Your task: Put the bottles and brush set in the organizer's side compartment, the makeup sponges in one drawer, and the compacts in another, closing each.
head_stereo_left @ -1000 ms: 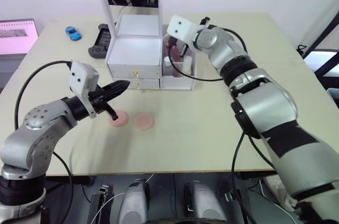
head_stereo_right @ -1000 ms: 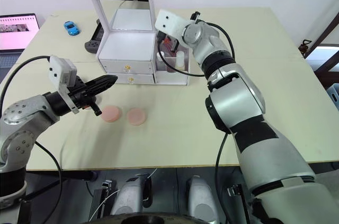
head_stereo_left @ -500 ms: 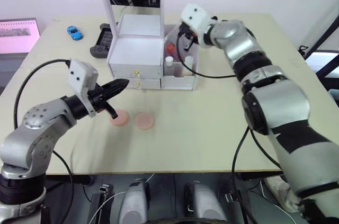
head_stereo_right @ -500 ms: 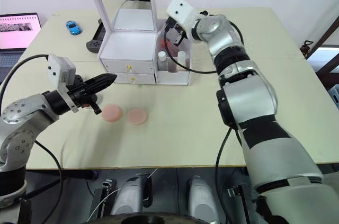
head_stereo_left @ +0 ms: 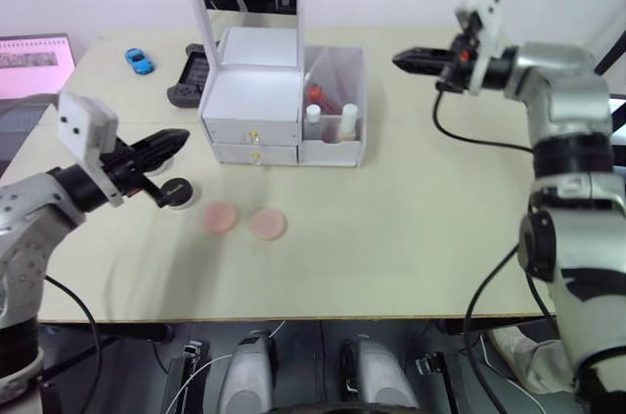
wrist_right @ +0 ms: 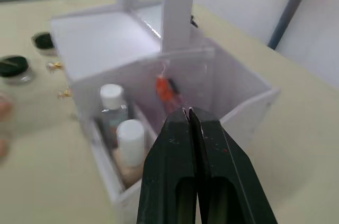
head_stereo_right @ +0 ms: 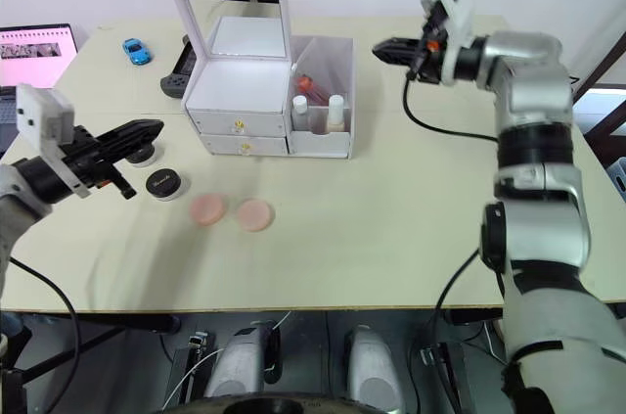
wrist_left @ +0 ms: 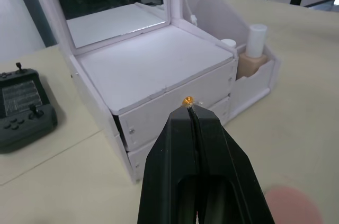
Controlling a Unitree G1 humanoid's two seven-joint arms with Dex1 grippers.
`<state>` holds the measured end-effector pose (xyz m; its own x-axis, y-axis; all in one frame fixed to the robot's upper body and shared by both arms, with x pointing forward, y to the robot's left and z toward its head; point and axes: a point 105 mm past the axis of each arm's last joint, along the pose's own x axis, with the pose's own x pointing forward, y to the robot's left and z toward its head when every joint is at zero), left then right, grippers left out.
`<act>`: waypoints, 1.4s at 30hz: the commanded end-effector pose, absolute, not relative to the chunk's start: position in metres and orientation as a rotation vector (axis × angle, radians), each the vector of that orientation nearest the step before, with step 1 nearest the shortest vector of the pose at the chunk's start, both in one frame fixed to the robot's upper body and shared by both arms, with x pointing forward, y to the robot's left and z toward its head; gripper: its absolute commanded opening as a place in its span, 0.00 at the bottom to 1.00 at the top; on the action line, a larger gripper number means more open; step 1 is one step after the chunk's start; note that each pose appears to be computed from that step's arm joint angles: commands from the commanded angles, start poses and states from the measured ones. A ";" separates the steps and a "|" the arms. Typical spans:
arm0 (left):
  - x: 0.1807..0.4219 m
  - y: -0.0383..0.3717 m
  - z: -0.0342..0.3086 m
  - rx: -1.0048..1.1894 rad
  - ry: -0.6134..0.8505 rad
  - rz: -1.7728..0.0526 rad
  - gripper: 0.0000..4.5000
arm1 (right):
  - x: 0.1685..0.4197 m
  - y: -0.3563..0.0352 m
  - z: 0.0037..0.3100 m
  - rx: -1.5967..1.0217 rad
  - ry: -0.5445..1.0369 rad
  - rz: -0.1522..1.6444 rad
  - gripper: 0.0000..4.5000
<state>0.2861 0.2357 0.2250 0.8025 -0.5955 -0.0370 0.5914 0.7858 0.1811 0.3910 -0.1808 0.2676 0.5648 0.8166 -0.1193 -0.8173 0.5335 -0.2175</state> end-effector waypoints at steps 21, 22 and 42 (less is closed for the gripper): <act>0.225 0.408 0.191 0.286 0.092 -0.234 1.00 | 0.336 -0.333 0.171 -0.189 0.196 0.549 0.99; 0.226 0.408 0.192 0.284 0.088 -0.235 1.00 | 0.338 -0.331 0.174 -0.191 0.190 0.553 0.99; 0.274 0.235 0.216 0.111 -0.156 -0.326 1.00 | 0.312 -0.130 0.251 -0.438 -0.006 1.210 0.99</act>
<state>0.2748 0.2423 0.2073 0.9303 -0.3514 0.1051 0.3408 0.9341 0.1064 0.3194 -0.1362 0.2351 0.3781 0.8899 -0.2553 -0.9095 0.3055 -0.2818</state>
